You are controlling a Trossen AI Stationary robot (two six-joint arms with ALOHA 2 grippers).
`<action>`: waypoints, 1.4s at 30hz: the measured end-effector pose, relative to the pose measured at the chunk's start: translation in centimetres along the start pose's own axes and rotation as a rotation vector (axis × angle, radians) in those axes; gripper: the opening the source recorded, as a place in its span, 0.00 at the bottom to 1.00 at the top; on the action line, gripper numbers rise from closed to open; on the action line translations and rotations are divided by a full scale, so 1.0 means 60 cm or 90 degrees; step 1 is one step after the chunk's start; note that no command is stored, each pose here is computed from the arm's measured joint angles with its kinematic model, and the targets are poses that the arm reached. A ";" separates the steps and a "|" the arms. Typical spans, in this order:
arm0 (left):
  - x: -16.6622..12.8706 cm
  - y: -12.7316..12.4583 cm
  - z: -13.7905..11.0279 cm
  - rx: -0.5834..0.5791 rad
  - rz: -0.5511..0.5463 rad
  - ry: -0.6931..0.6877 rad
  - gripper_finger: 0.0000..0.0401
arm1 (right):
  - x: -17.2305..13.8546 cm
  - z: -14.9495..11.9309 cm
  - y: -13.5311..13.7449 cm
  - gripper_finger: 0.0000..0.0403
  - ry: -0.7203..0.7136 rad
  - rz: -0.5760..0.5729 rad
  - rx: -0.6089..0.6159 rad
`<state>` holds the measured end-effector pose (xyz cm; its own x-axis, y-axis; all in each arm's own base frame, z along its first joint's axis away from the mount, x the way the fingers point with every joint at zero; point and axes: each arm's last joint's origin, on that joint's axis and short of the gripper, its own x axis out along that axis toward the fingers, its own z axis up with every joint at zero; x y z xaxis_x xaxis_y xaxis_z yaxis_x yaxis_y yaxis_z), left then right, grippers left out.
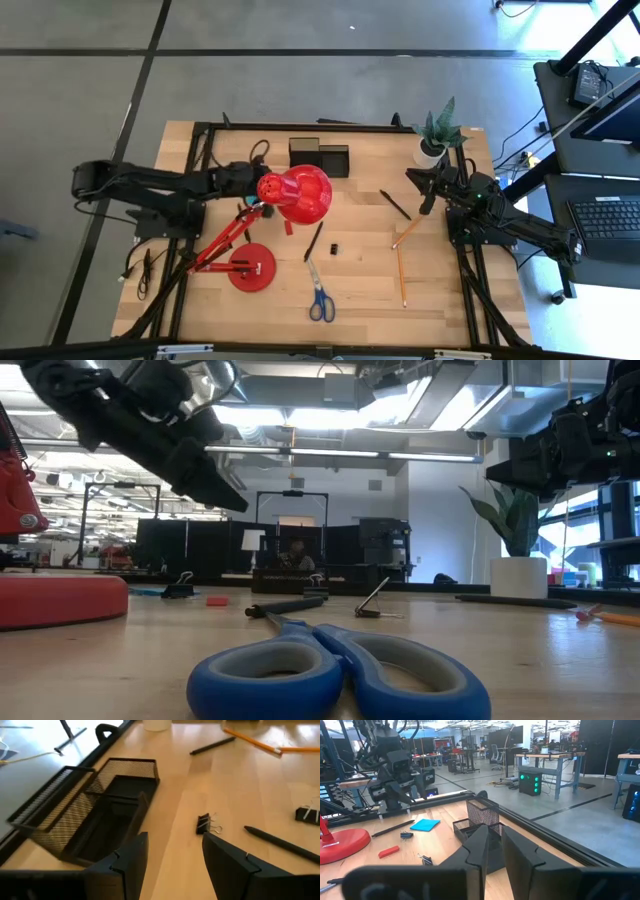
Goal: Pick and place office supplies into organizer
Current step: Put the top left binder clip into the desk organizer
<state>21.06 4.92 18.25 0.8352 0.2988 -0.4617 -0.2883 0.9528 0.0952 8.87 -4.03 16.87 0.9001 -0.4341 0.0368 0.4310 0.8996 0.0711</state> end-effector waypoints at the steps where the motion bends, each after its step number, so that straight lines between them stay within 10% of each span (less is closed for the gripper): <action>1: 0.004 -0.003 0.003 0.003 -0.003 0.008 0.45 | 0.000 0.000 0.000 0.15 0.000 0.000 0.000; 42: 0.051 -0.113 0.045 0.011 0.073 0.296 0.45 | 0.000 0.000 0.000 0.15 0.000 -0.001 0.000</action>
<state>26.82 -0.49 18.58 0.4985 0.3508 -0.7928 -0.3553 0.9168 0.1822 8.87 -4.03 16.87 0.8998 -0.4349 0.0364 0.4317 0.8992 0.0716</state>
